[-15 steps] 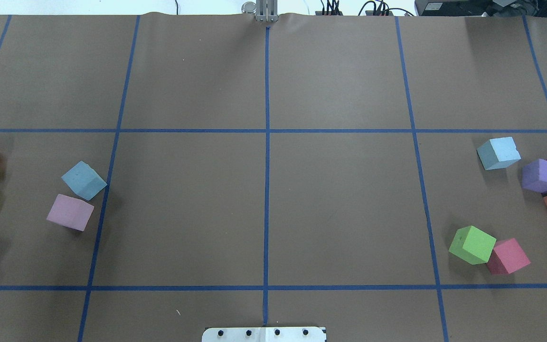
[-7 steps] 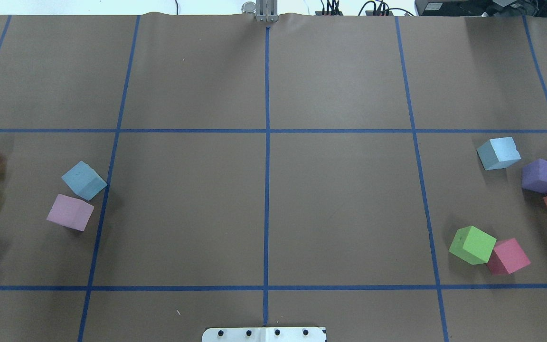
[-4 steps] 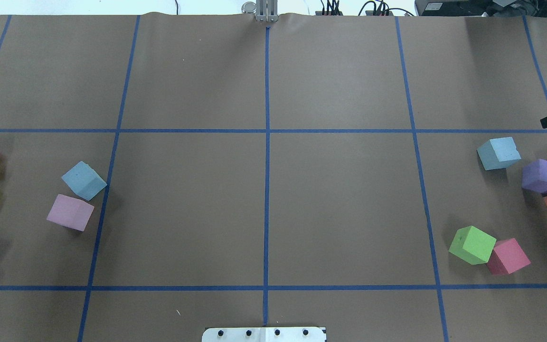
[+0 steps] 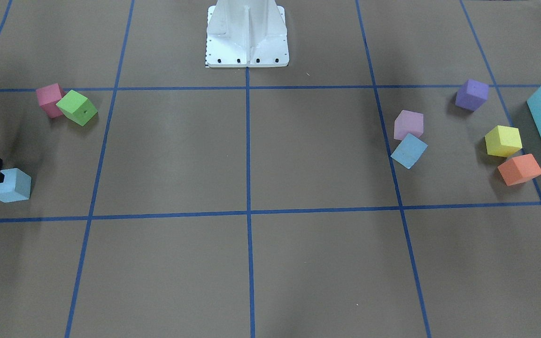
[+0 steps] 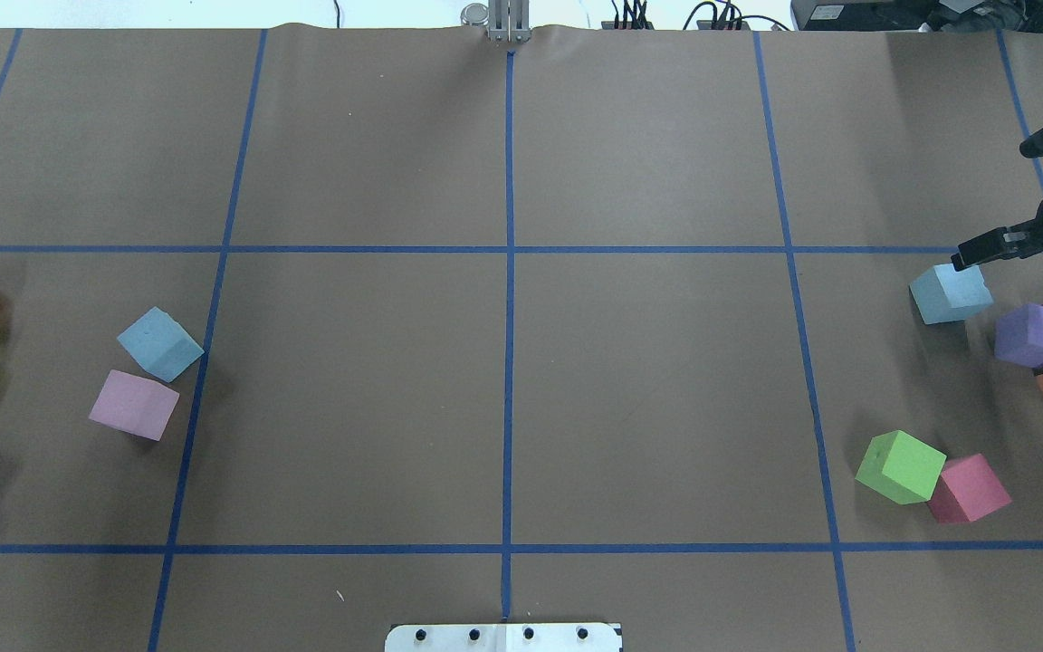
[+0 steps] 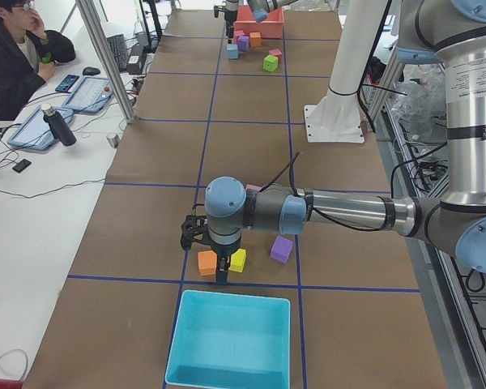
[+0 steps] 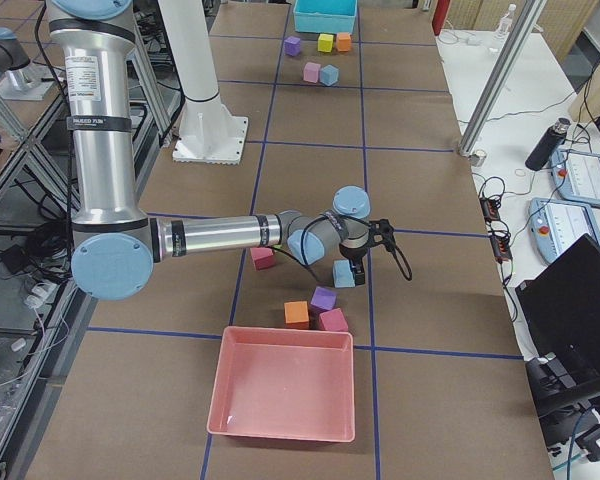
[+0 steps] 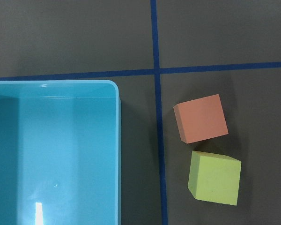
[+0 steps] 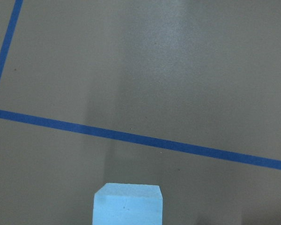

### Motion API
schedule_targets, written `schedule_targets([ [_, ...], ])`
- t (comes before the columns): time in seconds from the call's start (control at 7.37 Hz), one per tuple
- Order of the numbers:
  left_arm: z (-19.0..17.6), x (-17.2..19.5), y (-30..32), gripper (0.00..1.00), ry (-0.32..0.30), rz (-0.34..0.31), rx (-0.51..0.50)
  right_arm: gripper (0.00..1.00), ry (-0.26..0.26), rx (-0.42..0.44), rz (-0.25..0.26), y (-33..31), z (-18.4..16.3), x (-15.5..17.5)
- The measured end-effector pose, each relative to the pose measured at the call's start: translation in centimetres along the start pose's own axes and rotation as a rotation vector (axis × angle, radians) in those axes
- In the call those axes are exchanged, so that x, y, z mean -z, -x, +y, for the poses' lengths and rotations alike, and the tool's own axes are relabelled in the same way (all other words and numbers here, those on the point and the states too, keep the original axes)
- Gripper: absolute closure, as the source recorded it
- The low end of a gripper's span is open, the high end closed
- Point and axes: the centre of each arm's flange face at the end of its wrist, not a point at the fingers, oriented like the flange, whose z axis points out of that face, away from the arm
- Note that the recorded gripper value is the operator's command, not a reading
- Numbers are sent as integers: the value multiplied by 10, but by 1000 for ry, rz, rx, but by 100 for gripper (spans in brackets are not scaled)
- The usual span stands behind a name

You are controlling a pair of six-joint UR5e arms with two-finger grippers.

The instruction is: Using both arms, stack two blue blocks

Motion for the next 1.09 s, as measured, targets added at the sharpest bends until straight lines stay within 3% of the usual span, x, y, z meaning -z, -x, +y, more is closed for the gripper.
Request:
schedule_targets([
  [0.68,-1,0,0,2,-6,1,-5,0,53,26,22,6,10,-42],
  [0.81,-1,0,0,2,-6,1,-5,14,65,29,27,7,13,-49],
  [0.95,-1,0,0,2,-6,1,-5,60,73,35,27,10,15,-54],
  [1.09,-1,0,0,2,-6,1,-6,99,78,41,26,13,16,-56],
])
